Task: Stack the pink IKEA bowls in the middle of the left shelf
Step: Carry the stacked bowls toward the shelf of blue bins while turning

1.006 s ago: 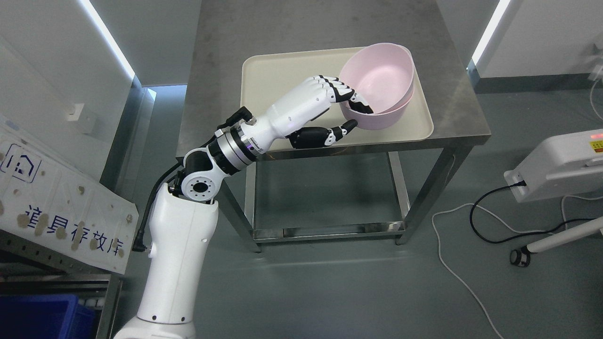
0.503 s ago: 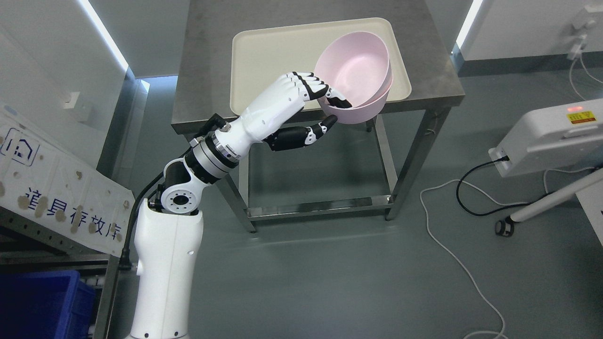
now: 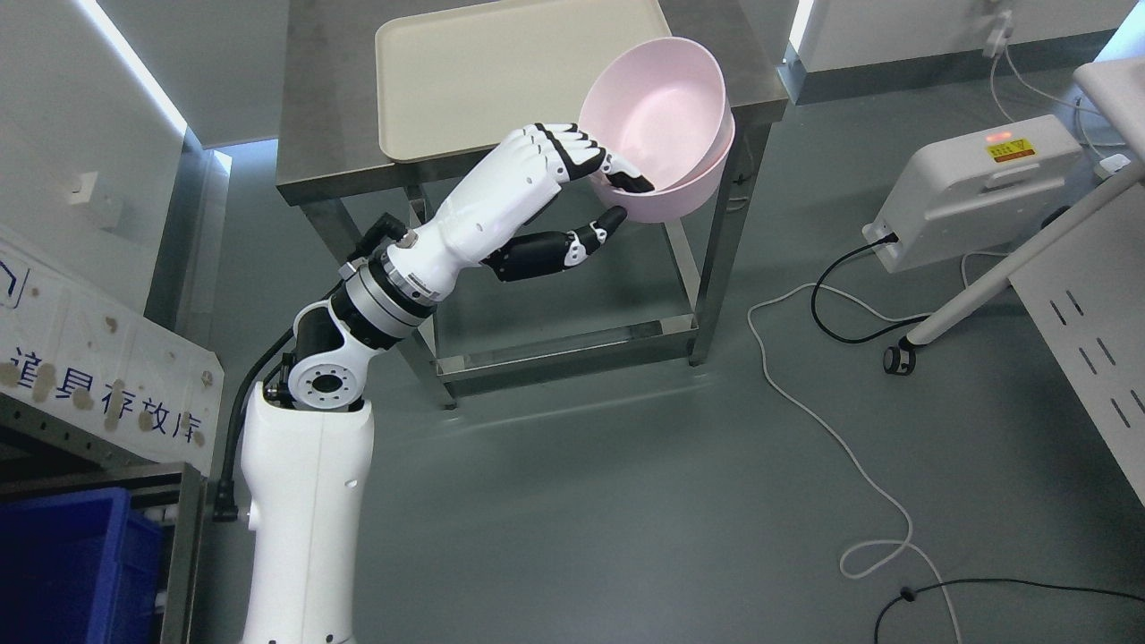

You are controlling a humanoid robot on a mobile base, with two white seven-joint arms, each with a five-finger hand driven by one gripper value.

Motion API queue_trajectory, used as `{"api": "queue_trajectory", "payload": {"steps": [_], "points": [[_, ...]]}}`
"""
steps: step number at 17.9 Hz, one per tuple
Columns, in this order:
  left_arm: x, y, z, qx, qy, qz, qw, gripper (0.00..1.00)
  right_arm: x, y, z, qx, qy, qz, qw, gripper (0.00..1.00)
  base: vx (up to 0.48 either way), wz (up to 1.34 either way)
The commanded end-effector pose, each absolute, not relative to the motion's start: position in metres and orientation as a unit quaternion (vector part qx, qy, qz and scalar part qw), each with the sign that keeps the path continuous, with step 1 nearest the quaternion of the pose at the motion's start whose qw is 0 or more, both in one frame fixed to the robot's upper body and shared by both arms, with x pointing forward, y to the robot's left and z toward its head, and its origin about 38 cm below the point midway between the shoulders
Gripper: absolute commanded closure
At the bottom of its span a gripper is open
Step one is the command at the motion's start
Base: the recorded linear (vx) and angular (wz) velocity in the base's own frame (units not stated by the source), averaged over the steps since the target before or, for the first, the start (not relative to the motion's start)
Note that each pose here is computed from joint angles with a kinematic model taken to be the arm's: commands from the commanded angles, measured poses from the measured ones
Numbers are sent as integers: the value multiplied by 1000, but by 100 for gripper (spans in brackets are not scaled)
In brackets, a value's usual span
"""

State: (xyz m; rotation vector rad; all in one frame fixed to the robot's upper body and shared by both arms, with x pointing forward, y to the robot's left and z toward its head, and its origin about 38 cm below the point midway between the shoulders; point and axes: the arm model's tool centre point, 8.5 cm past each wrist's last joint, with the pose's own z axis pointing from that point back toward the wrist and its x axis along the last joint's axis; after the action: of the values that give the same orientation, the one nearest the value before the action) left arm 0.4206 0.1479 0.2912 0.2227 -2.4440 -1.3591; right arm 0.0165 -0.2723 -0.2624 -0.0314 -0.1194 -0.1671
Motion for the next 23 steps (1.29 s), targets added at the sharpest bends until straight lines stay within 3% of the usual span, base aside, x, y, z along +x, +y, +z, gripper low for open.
{"api": "queue_trajectory", "payload": {"steps": [1,11,23], "points": [[412,156,306,93,-864,-471,149,99,17,-283,-261,-24,-60,-82,995,0,-249,61],[415,160,317,94,-871,-460,148,99,17,-283,-261,-24,-60,-82,995,0,-316,199],[430,122,462,127,-869,-469,91,99,17,-283,-261,-24,-60,-82,995,0,-315,243]]}}
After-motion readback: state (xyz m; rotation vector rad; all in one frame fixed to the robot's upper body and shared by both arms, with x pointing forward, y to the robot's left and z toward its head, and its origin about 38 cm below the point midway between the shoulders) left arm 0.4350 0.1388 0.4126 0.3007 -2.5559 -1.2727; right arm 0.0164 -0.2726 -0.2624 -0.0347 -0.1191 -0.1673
